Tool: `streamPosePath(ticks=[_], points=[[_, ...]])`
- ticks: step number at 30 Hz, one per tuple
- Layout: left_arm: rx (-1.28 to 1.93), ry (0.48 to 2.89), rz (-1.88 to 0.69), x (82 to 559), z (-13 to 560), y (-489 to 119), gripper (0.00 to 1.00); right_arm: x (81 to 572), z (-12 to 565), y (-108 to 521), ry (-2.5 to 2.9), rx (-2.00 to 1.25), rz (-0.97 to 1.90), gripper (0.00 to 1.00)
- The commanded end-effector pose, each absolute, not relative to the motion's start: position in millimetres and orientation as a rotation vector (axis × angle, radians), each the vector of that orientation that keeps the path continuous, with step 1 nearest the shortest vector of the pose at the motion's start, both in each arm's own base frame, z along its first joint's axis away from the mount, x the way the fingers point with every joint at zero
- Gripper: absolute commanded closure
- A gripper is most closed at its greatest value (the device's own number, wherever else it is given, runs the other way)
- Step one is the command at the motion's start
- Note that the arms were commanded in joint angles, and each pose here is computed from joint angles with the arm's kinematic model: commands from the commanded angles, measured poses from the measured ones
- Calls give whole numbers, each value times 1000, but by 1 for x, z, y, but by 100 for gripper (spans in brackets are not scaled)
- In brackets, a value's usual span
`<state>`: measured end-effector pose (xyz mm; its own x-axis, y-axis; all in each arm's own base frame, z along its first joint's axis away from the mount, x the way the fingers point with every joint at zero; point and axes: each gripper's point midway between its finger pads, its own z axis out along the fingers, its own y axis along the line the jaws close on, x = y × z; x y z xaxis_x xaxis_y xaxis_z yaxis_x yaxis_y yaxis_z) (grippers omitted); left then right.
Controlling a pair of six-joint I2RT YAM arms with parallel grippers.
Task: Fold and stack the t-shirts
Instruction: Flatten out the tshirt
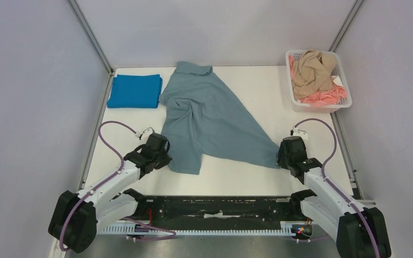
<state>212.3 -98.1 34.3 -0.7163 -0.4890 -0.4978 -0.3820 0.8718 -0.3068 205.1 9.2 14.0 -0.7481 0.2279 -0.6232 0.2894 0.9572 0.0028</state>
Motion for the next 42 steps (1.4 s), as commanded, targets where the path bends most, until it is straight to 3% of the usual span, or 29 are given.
streamPosePath(ticks=[1, 4, 6, 11, 16, 25, 35, 42], points=[[-649, 2410, -220, 221, 41, -95, 98, 196, -5, 22, 2524, 291, -41, 52], [-654, 2414, -214, 220, 41, -94, 98, 192, -6, 25, 2523, 289, -11, 56], [-651, 2419, -233, 220, 41, -97, 98, 191, -5, 27, 2503, 303, 17, 64], [-619, 2407, -311, 225, 55, -108, 98, 193, 0, 35, 2453, 298, 93, 100], [-581, 2259, -416, 250, 125, -118, 98, 237, 69, 44, 2235, 260, 165, 100], [-542, 1691, -578, 266, 342, -94, 98, 278, 250, 52, 1813, 272, 302, 100], [-343, 1213, -649, 186, 585, -49, 98, 234, 458, 38, 1418, 178, 321, 100], [-150, 974, -779, 106, 680, -42, 98, 162, 561, 37, 1194, 60, 373, 100]])
